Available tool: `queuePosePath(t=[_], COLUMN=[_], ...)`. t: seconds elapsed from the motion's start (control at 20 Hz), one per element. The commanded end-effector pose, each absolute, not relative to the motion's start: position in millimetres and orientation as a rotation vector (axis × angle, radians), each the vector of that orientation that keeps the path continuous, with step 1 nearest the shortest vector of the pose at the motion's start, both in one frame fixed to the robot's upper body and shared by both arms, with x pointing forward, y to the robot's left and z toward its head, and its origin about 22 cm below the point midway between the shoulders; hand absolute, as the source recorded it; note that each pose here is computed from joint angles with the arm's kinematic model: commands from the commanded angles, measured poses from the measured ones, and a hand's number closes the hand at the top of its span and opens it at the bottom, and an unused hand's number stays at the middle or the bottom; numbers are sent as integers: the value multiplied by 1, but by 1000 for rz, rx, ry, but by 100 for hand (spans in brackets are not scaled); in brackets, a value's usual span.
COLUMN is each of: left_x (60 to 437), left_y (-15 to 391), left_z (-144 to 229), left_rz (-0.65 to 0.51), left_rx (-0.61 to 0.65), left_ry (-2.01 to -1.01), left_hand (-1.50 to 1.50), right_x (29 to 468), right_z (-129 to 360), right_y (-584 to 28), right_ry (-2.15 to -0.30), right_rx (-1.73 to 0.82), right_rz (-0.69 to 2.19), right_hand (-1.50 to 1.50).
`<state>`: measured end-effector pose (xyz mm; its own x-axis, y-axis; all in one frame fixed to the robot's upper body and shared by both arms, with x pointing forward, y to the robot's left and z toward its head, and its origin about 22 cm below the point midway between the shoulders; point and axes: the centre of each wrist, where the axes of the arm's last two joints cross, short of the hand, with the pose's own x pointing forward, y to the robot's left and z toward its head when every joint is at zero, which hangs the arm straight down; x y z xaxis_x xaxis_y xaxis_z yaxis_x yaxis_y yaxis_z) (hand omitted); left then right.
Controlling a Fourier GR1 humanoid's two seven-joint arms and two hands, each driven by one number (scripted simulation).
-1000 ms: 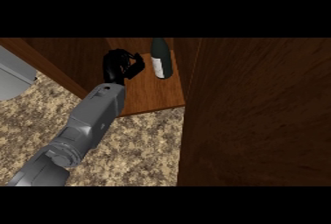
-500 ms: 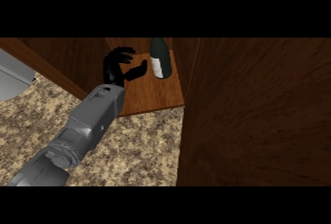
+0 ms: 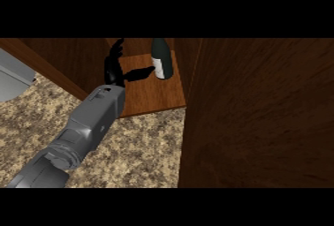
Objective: Pick up the wine, place it into the cabinet and close the cabinet
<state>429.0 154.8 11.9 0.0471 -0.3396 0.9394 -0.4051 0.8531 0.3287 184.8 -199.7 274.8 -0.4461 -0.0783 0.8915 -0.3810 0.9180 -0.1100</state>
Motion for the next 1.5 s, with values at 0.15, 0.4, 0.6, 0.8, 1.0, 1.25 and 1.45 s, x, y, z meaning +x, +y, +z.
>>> queuePosePath(t=[0.15,0.4,0.6,0.8,1.0,1.25,1.45], left_x=[433,437,444,442,443,437,419], left_y=[189,189,176,161,138,120,87], left_z=[16,25,43,43,52,50,40], left_rz=[-28,-155,-84,12,32,-29,-55], left_rx=[646,430,106,-52,-206,-297,-324], left_ry=[-1615,-1671,-1792,-1888,-1898,-1851,-1886], left_hand=[-150,-150,-150,-150,-150,-150,-150], right_x=[181,176,175,172,159,168,174], right_z=[276,274,277,276,277,277,281], right_y=[-200,-198,-201,-207,-207,-213,-214], right_ry=[-2017,-2015,-2012,-2016,-2000,-1995,-1988], right_rx=[336,354,322,306,258,222,219], right_rz=[374,348,332,296,308,268,251], right_hand=[-150,-150,-150,-150,-150,-150,-150])
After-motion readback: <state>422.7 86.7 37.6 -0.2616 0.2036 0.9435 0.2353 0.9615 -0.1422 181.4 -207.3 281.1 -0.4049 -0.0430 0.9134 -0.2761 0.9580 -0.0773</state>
